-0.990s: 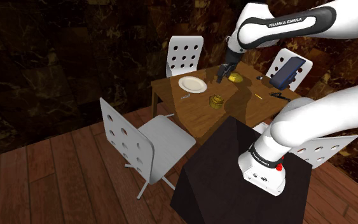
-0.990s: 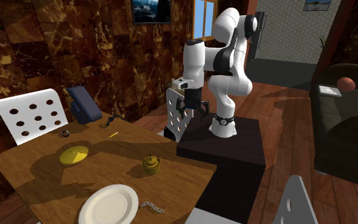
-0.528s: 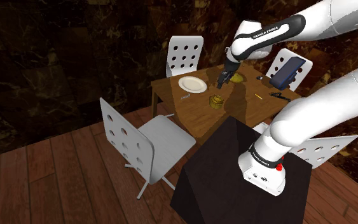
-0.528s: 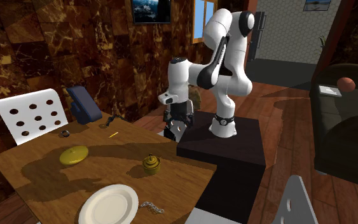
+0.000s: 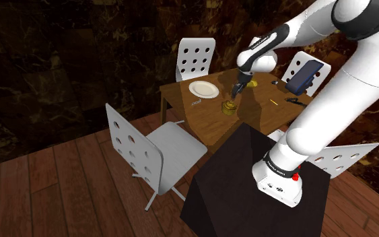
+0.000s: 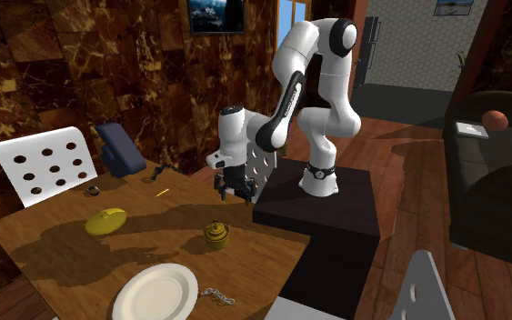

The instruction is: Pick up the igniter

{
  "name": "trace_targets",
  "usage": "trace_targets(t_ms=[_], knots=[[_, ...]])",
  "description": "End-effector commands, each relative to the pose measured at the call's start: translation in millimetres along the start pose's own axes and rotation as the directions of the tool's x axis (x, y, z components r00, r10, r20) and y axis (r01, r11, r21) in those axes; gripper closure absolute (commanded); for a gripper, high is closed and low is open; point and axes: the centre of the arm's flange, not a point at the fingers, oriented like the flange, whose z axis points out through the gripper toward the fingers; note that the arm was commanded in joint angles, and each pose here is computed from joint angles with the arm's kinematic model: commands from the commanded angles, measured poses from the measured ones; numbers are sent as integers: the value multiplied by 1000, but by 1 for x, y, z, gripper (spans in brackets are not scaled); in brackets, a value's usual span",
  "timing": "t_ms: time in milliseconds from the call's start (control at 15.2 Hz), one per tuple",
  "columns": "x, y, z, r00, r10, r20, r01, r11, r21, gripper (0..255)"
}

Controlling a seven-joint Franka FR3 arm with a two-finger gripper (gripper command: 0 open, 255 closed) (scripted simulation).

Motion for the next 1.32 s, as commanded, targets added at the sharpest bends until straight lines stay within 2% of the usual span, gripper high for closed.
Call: trace_targets(t_ms=[0, 396, 924, 1056, 1122, 1254], knots=[[2, 17, 19, 1000, -9, 2, 9, 1000, -4, 0], [9, 71, 75, 1000, -30, 9, 30, 999, -11, 0], [8, 73, 116, 999, -30, 9, 30, 999, -11, 0], [8, 73, 116, 999, -30, 9, 30, 999, -11, 0], [8, 73, 116, 999, -30, 9, 30, 999, -11, 255], [8, 73, 116, 999, -30, 9, 30, 999, -11, 255]])
